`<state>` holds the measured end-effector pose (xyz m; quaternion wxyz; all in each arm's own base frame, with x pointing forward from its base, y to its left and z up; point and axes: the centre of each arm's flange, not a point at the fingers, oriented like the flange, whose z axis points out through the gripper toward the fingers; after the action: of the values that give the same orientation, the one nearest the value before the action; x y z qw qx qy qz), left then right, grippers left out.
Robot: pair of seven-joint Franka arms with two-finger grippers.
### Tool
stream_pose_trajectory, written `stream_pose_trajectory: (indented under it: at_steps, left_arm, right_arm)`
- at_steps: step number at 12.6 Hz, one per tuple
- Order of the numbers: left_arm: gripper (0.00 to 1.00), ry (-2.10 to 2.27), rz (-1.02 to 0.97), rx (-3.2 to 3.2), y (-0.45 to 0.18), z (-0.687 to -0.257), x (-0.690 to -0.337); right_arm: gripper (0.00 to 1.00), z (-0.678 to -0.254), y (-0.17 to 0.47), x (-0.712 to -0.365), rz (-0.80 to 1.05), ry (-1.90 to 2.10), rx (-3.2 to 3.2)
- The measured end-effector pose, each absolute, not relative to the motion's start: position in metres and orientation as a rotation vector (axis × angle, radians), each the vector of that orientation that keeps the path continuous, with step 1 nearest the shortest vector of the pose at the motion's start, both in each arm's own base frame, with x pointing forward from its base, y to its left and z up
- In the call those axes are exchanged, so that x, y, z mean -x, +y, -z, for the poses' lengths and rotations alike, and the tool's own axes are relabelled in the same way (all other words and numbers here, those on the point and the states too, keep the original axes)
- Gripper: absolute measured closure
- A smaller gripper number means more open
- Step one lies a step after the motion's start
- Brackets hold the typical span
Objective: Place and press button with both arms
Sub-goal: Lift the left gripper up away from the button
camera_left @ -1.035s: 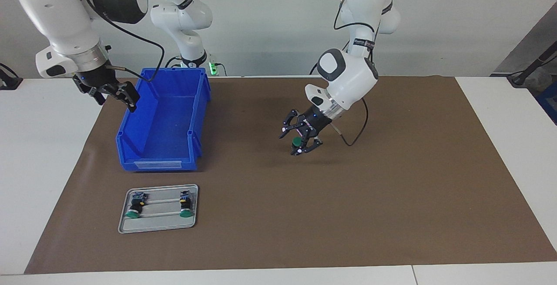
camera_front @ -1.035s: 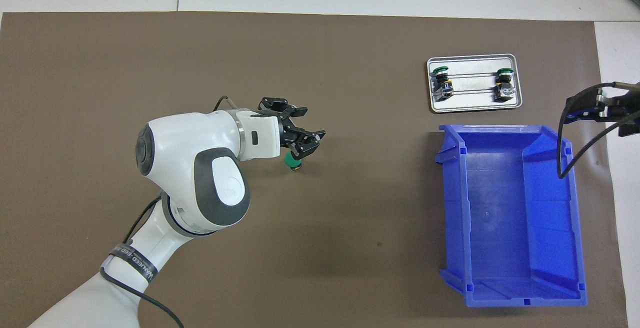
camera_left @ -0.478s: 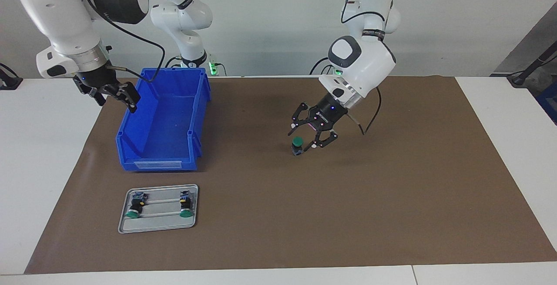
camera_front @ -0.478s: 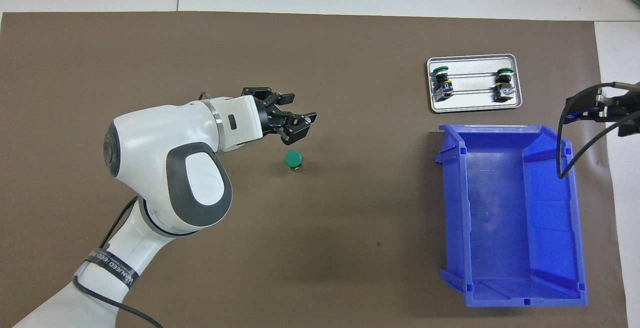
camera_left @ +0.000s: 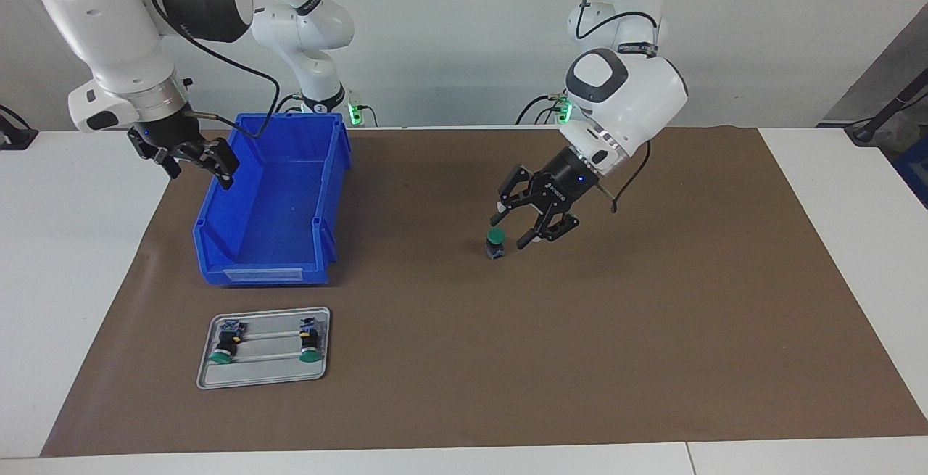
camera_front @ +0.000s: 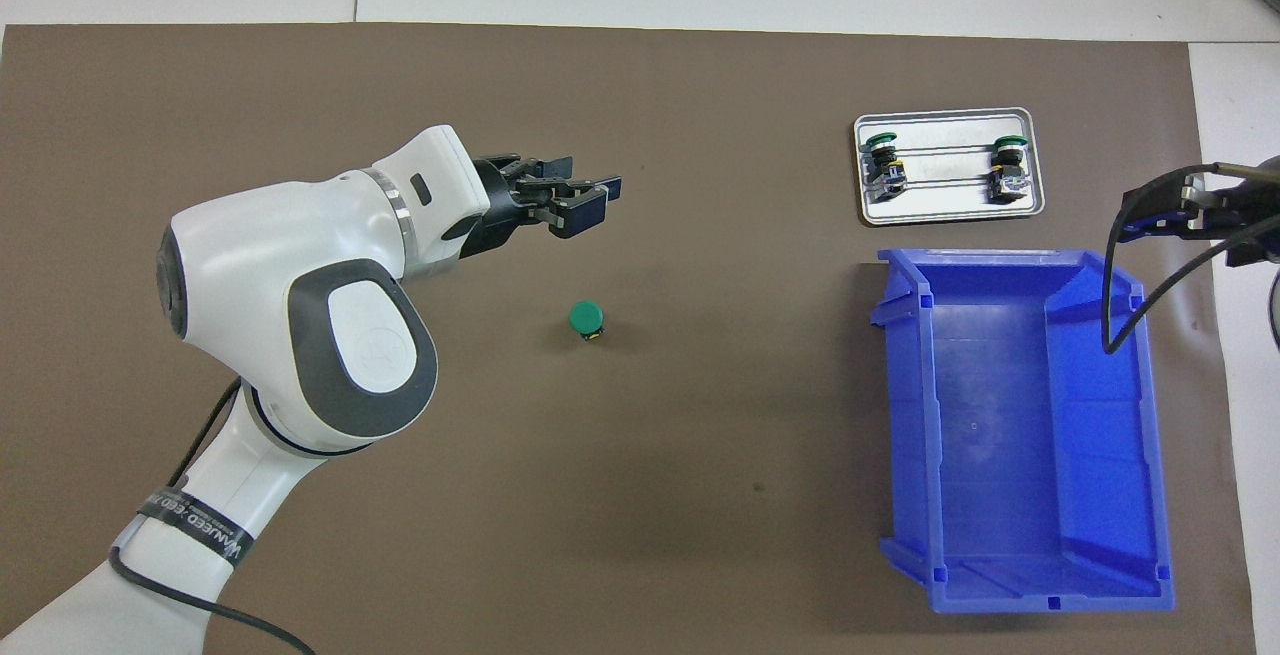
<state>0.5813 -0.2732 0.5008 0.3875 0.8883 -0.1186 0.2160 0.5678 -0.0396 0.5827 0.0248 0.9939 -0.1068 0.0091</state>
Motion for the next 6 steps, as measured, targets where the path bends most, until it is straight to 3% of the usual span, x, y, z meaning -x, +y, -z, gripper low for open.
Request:
stream_pose_trajectory:
  at_steps: [6]
  left_arm:
    - [0.36,-0.344,-0.218,-2.510,-0.263,-0.557,-0.586]
  right_arm:
    - [0.00,-0.592,-0.037,-0.568,-0.050,-0.272,-3.126]
